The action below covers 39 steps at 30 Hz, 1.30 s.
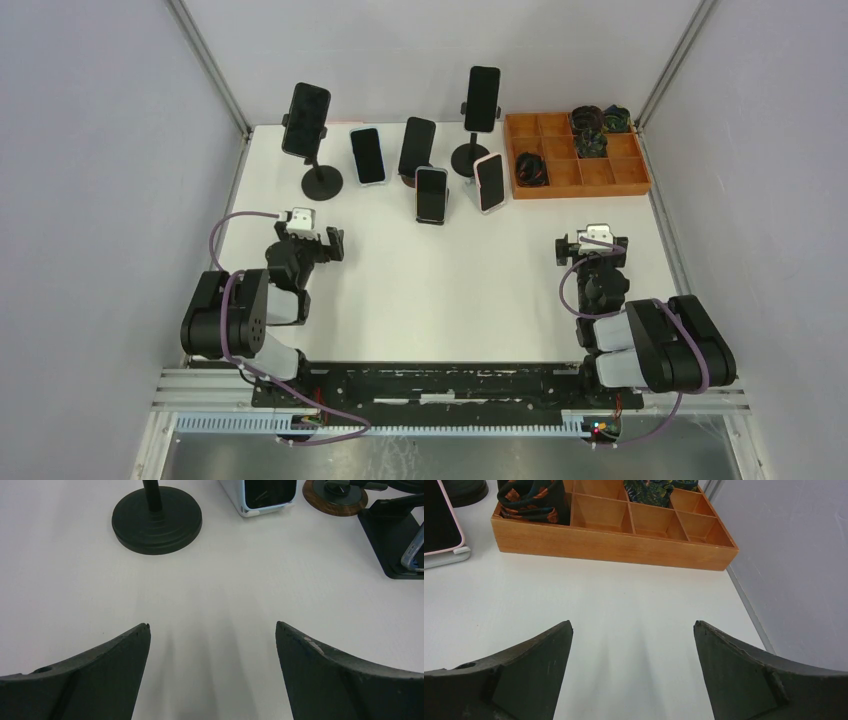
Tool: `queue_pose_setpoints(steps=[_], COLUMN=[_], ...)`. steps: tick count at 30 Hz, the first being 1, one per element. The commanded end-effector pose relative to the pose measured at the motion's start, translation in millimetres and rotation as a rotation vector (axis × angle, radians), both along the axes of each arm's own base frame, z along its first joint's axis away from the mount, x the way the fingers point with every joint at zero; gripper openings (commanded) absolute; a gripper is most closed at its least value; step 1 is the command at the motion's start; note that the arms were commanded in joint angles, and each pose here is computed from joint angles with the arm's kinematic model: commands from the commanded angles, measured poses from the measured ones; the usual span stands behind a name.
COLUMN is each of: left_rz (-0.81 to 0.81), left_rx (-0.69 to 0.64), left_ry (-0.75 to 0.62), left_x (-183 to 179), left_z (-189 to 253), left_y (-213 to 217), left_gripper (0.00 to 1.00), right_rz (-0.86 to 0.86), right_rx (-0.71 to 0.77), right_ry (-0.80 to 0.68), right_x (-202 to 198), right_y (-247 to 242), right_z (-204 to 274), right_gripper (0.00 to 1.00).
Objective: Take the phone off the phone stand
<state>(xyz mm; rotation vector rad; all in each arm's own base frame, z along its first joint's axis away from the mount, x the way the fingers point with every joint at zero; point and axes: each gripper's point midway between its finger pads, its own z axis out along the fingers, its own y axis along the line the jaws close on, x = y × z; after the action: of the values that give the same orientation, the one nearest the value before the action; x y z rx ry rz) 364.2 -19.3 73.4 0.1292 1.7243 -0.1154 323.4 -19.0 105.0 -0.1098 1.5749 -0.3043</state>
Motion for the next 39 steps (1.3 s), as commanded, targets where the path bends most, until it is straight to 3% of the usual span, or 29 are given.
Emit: queue_pose_setpoints(steps=[1,6,9,13,15,17,20,24,31,39], left_rz=[0.016,0.017,0.007,0.013,0.005,-0.004,-0.044,-0.135,-0.276,-0.437], left_rx=[0.001,0.0,0.0,-0.02,-0.021,-0.038,-0.035,0.003,-0.019,-0.054], left_ry=[-0.064,-0.063,-0.06,-0.063,-0.076,-0.07,0.048,0.166,0.336,0.382], left_x=[9,9,10,10,10,10,14,6,-36,-74], left_z=[18,17,17,19,24,31,35,54,80,124], left_y=[3,3,2,5,6,7,10,4,-7,-26], left_gripper=[1.0,1.0,1.0,1.0,1.0,1.0,1.0,0.99,0.97,0.96], right_rz=[0.009,0.006,-0.087,-0.18,-0.132,-0.207,-0.343,-0.2,0.282,0.719], right_rx=[-0.001,-0.001,0.036,0.09,0.111,0.231,0.459,0.549,0.482,0.427], right_ry=[0.058,0.058,0.044,0.177,0.208,0.193,0.165,0.218,0.271,0.333], right_x=[-23,-23,-18,11,27,34,33,38,76,134], right_y=[-1,-1,-15,-23,-12,-16,-25,-2,78,147], right_z=[-23,-23,-15,-6,10,21,28,31,75,120], right_gripper=[0.98,0.98,0.98,0.98,0.98,0.98,0.98,0.98,0.98,0.98])
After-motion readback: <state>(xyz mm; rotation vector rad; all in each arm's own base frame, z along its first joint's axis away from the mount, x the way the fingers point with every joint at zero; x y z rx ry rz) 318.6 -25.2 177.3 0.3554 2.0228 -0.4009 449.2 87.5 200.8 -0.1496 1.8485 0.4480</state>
